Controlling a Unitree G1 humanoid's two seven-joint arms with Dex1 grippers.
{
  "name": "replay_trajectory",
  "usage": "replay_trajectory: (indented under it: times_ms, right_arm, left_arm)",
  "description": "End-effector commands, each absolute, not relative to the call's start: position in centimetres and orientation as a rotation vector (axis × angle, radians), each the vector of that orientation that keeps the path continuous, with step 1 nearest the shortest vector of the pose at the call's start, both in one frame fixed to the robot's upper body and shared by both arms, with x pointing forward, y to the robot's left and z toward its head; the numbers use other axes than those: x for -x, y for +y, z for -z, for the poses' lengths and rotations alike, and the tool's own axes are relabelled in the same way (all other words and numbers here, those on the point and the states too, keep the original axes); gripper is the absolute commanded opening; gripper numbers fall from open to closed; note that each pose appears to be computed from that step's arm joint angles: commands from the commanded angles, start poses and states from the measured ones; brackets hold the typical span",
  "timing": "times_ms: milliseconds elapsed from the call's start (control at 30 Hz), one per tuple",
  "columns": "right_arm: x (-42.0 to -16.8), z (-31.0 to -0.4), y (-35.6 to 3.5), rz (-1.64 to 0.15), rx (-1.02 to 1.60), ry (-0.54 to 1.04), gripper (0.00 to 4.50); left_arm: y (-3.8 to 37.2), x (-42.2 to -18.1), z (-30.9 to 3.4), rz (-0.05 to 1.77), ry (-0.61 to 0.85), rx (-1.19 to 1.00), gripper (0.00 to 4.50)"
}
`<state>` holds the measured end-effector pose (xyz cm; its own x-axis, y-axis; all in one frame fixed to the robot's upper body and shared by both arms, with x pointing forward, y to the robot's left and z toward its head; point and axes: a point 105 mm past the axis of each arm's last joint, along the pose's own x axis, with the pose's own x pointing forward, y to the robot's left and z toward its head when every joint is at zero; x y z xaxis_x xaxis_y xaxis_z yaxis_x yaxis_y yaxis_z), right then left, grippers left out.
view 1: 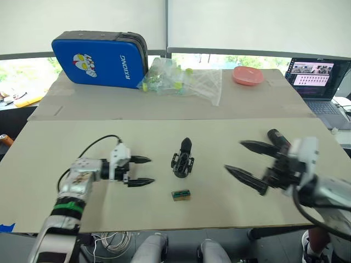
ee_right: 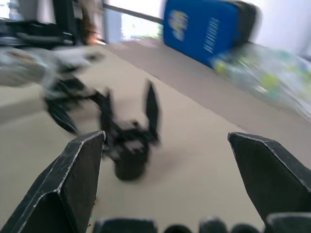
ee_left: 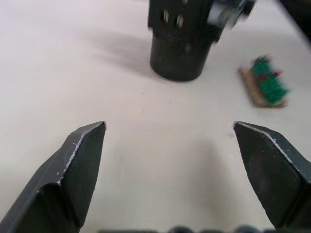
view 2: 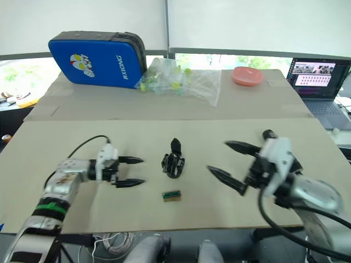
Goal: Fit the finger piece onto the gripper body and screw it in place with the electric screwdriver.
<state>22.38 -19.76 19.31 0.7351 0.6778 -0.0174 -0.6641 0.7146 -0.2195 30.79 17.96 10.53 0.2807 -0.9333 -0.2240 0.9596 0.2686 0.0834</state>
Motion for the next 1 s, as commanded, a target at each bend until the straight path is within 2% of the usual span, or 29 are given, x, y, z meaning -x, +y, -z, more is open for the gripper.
replay_trajectory:
  times_ms: [33, 167, 300, 433, 533, 667, 867, 1000]
  right_arm:
    - [-20.3, -21.0, -23.9, -0.525, 0.350, -0.114, 4.50]
    - [-17.1, -19.8, -29.3, -0.281, 0.395, -0.051, 4.50]
    - [-13.9, -17.9, -32.3, -0.134, 0.330, 0.012, 4.50]
    - [-13.3, -17.2, -33.8, -0.040, 0.234, 0.022, 4.50]
    - [-15.2, -17.8, -33.8, -0.068, 0.200, 0.029, 4.50]
    - [-19.9, -18.3, -33.9, -0.177, 0.211, 0.104, 4.50]
    - [-25.8, -15.9, -36.4, -0.235, 0.246, 0.344, 4.50]
    - [-28.4, -14.4, -37.8, -0.237, 0.243, 0.462, 4.50]
  left_arm:
    - [17.9, -30.3, -14.5, 1.269, -0.009, -0.219, 4.43]
    - [18.5, -31.0, -17.5, 1.178, -0.076, -0.132, 4.43]
    - [17.4, -30.7, -20.2, 1.204, -0.125, -0.060, 4.43]
    - [16.5, -30.3, -21.0, 1.238, -0.144, -0.097, 4.43]
    - [15.8, -30.1, -21.6, 1.257, -0.154, -0.080, 4.43]
    - [14.5, -30.0, -22.8, 1.303, -0.172, -0.035, 4.43]
    - [13.1, -30.1, -23.6, 1.342, -0.187, -0.001, 4.43]
    - [12.9, -29.9, -23.7, 1.357, -0.182, -0.008, 4.43]
